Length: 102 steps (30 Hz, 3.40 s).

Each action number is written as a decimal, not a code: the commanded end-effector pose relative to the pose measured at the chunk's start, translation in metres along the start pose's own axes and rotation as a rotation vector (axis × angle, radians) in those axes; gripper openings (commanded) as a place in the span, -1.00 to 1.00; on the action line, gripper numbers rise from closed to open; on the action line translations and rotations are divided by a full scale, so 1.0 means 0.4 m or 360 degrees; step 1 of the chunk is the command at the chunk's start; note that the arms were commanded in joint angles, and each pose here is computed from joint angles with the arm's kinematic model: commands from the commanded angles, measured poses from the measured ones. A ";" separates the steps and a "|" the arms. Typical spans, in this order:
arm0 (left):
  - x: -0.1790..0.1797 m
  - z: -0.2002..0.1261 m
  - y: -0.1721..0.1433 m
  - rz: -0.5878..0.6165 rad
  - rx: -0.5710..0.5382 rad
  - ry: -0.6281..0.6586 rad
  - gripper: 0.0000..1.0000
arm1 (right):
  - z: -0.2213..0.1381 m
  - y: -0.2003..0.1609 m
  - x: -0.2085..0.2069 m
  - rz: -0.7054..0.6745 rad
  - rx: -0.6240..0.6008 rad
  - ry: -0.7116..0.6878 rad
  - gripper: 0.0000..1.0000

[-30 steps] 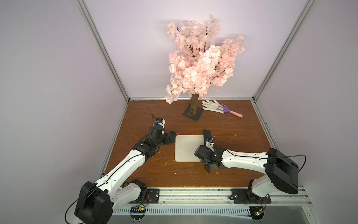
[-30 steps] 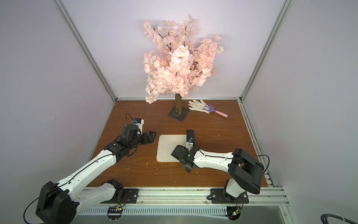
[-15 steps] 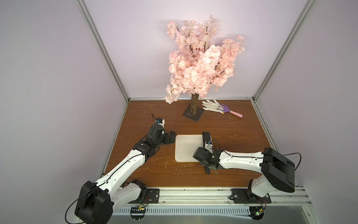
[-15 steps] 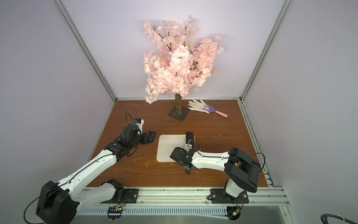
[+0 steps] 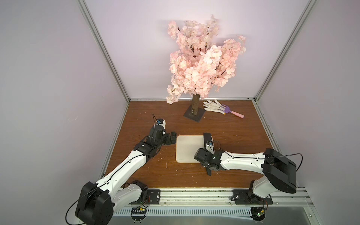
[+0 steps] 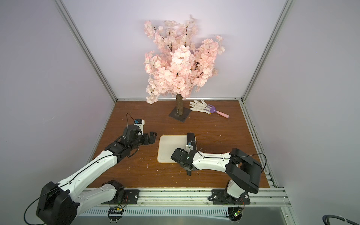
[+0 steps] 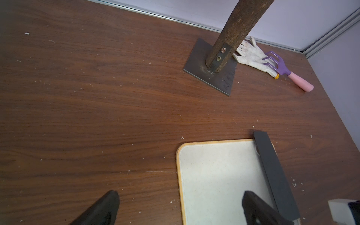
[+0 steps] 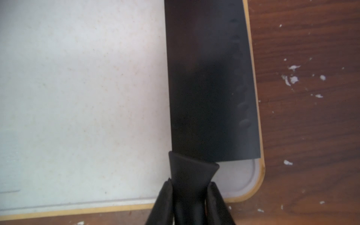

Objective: Align the knife with the edge of the cutting board
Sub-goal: Place the knife at the edge of the cutting board.

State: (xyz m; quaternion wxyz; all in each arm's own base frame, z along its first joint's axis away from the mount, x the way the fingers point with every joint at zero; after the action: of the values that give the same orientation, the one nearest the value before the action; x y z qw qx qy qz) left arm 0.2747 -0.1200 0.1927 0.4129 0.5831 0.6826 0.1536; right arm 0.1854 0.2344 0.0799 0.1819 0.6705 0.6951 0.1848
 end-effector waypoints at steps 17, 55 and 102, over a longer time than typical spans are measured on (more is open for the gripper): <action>-0.011 -0.006 0.011 0.0038 -0.0013 0.0005 1.00 | 0.009 0.002 -0.014 0.0020 -0.0034 -0.0061 -1.00; -0.007 -0.004 0.013 0.0042 -0.0021 0.0030 0.99 | 0.029 -0.021 -0.022 0.0017 -0.0006 -0.0047 -0.40; -0.004 -0.001 0.012 0.0043 -0.0014 0.0045 1.00 | -0.007 -0.086 -0.030 -0.0055 -0.0009 -0.0069 -0.27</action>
State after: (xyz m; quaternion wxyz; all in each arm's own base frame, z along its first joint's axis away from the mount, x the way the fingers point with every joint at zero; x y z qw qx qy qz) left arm 0.2762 -0.1174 0.1910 0.4061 0.5814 0.6856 0.1645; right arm 0.1663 0.2308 0.0700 0.2115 0.6587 0.6960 0.1922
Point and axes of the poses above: each gripper's point midway between its finger pads, its own z axis out along the fingers, its own x axis along the line the jaws close on, y = z × x, the point moved 5 cm from there along -z, back along the fingers, and after that the axes turned 9 degrees about -z, right-handed, at the moved point
